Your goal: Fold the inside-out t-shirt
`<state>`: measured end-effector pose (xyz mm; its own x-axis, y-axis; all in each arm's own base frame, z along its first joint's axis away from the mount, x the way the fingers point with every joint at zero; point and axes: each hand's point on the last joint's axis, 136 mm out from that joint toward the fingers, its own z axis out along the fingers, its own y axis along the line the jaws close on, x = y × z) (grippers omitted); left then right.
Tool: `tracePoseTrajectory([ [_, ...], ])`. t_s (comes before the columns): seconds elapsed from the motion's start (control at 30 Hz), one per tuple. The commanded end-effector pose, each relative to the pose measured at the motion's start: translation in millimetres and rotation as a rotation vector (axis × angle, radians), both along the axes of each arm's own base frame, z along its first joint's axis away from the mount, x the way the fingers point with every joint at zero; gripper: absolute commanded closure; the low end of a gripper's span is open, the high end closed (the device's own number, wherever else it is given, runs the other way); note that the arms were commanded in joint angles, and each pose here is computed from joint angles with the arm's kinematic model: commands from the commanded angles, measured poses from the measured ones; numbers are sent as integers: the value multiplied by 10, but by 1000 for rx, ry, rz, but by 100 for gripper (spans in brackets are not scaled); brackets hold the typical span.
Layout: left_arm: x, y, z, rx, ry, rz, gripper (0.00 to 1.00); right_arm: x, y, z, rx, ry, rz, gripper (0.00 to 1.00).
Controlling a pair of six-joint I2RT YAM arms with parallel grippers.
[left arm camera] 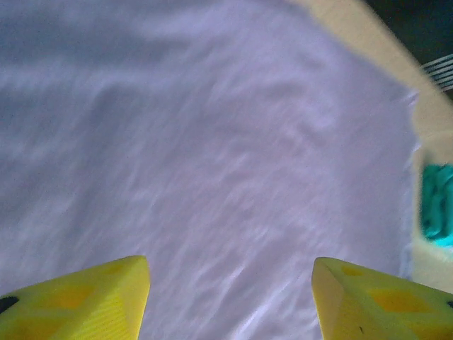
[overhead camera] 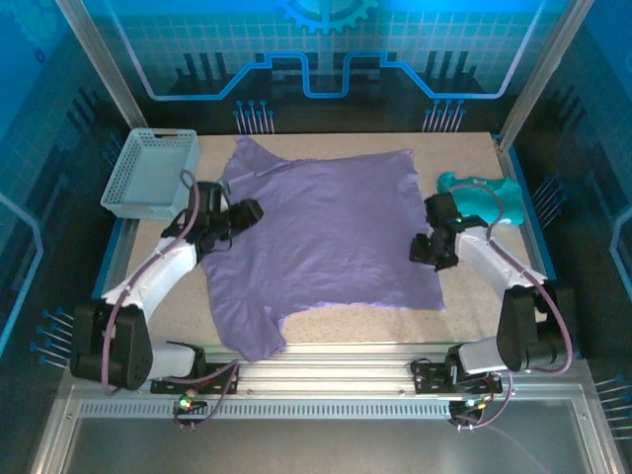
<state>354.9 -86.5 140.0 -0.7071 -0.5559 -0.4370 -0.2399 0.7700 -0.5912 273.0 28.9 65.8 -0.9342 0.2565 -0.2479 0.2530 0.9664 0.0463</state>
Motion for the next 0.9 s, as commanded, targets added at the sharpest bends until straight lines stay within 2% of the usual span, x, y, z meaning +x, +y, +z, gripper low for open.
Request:
tracePoseTrajectory([
  [0.0,-405,-40,-113,-18,69,-39,37,-429,-238,-139,-17,113,-159,49],
  [0.23,-700,-181,-196,-43,116,-76,36,-864,-272,-351,21,212,-305,51],
  [0.47,-758,-173,-233,5,169,-102,36,-963,-174,-559,66,238,-333,56],
  [0.57,-856,-122,-290,51,213,-94,36,-898,-167,-589,57,221,-316,63],
  [0.63,-983,-93,-375,85,264,-91,36,-851,-180,-592,48,213,-301,73],
  [0.73,-1253,-95,-520,114,342,-76,36,-798,-180,-572,45,196,-277,87],
  [0.87,-1651,-93,-707,133,454,-30,36,-745,-157,-530,54,156,-233,98],
])
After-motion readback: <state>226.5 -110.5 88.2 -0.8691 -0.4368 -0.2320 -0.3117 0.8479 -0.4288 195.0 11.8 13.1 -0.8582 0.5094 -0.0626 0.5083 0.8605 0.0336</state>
